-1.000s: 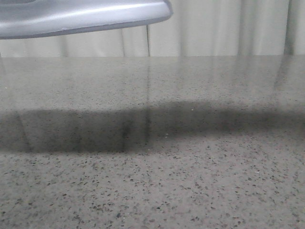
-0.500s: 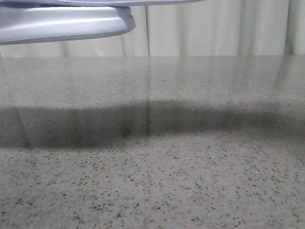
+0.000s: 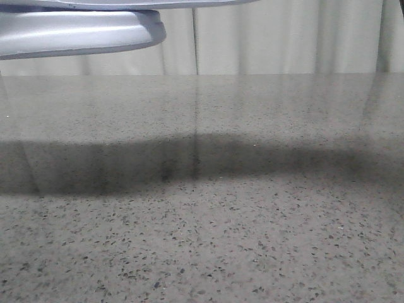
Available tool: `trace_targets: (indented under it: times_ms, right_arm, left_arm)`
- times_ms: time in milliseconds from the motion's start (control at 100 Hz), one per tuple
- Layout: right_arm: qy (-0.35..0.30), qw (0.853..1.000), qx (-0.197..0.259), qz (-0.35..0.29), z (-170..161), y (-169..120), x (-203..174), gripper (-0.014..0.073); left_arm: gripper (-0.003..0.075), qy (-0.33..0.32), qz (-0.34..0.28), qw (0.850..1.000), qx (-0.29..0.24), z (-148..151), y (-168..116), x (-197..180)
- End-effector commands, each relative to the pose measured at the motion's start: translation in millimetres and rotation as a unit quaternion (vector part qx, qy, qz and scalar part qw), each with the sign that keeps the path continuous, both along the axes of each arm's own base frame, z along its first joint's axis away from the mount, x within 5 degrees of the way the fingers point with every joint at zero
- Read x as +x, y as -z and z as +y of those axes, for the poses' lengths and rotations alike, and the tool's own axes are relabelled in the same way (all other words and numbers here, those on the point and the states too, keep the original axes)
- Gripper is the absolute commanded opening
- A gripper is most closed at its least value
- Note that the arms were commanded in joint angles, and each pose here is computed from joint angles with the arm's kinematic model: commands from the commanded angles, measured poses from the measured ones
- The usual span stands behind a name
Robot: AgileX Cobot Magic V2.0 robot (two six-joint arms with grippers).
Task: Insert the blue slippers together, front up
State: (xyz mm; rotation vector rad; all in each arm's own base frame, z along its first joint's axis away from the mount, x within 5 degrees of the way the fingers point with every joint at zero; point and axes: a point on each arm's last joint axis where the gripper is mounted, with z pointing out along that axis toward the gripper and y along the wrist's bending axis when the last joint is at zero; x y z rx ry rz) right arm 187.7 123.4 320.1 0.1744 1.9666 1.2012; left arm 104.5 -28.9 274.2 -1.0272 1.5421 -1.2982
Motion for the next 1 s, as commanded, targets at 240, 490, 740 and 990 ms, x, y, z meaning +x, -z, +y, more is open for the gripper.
trace_targets:
  times_ms: [240, 490, 740, 990]
  right_arm:
    - [-0.074, 0.996, 0.037, -0.017, 15.8, -16.6, -13.0, -0.0091]
    - [-0.053, 0.998, 0.016, -0.021, 21.3, -14.2, -14.9, -0.0091]
    - [-0.021, 1.0, 0.0, -0.014, 19.5, -8.5, -7.2, -0.0091]
    - [-0.037, 0.999, -0.011, 0.035, 33.9, 14.1, 5.8, -0.0091]
  left_arm:
    - [0.0016, 0.02, 0.003, 1.0, -0.021, -4.8, -8.4, 4.4]
    - [0.0016, 0.045, 0.021, 0.999, -0.011, -9.9, -5.0, 10.8]
    - [0.0016, 0.043, -0.009, 0.999, 0.021, -9.1, -17.3, 11.9]
    - [0.0016, 0.05, -0.01, 0.998, 0.021, -10.2, -17.4, 11.5]
